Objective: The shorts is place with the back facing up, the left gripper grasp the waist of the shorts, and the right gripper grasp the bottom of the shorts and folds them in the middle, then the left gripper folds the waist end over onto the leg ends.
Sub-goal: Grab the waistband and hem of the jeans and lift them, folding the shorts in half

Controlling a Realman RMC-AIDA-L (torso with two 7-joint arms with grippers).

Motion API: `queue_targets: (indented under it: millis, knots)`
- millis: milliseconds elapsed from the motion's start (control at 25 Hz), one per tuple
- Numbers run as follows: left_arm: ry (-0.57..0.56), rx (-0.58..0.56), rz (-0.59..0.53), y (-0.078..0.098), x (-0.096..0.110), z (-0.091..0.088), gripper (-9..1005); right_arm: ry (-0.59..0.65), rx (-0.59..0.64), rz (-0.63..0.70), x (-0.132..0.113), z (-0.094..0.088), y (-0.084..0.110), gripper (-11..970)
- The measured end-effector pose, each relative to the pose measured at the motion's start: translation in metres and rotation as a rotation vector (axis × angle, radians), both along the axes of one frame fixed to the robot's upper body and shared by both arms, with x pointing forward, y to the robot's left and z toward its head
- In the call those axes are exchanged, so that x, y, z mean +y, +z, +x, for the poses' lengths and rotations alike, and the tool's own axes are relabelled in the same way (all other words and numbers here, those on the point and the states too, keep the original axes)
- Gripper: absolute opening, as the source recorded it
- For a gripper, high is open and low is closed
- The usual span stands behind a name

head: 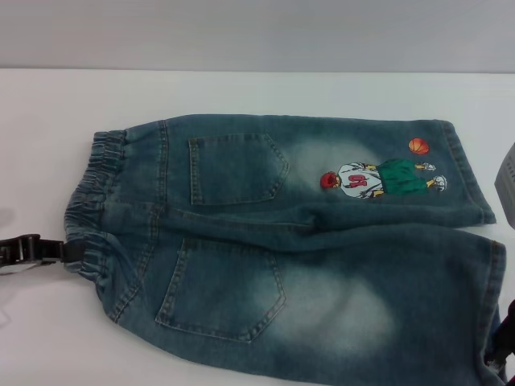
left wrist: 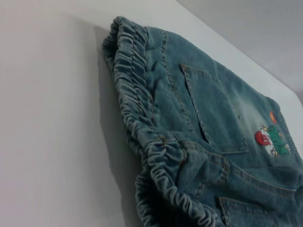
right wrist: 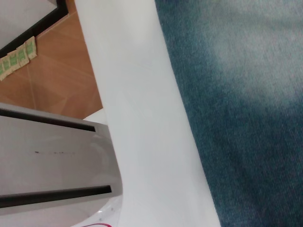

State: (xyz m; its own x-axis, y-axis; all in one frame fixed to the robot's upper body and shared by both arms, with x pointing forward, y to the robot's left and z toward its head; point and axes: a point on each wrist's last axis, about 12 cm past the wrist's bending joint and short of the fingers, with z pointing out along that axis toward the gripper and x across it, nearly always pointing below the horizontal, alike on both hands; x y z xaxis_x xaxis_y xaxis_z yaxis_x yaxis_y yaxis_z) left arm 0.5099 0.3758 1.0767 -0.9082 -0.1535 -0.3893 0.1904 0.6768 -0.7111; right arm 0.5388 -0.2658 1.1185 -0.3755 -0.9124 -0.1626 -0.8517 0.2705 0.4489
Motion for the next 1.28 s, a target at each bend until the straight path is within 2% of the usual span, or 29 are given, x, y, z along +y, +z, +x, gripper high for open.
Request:
queue_targets:
  millis: [880,1080,1200,1280]
  knots:
    - [0.0,-0.014,0.005,0.004,0.0,0.006,49,-0.003,-0.01,-0.001,0.002,0.0,-0.004,570]
    - [0.003,-0.016,0.007,0.004,0.0,0.006,49,0.022,-0.003,-0.016,0.007,0.001,-0.008,382]
    - [0.006,-0.018,0.009,0.004,0.0,0.007,49,0.029,-0.003,-0.023,0.009,0.002,-0.011,144]
    - [0.008,-0.019,0.011,0.004,0.0,0.007,49,0.031,-0.002,-0.024,0.01,0.002,-0.012,118]
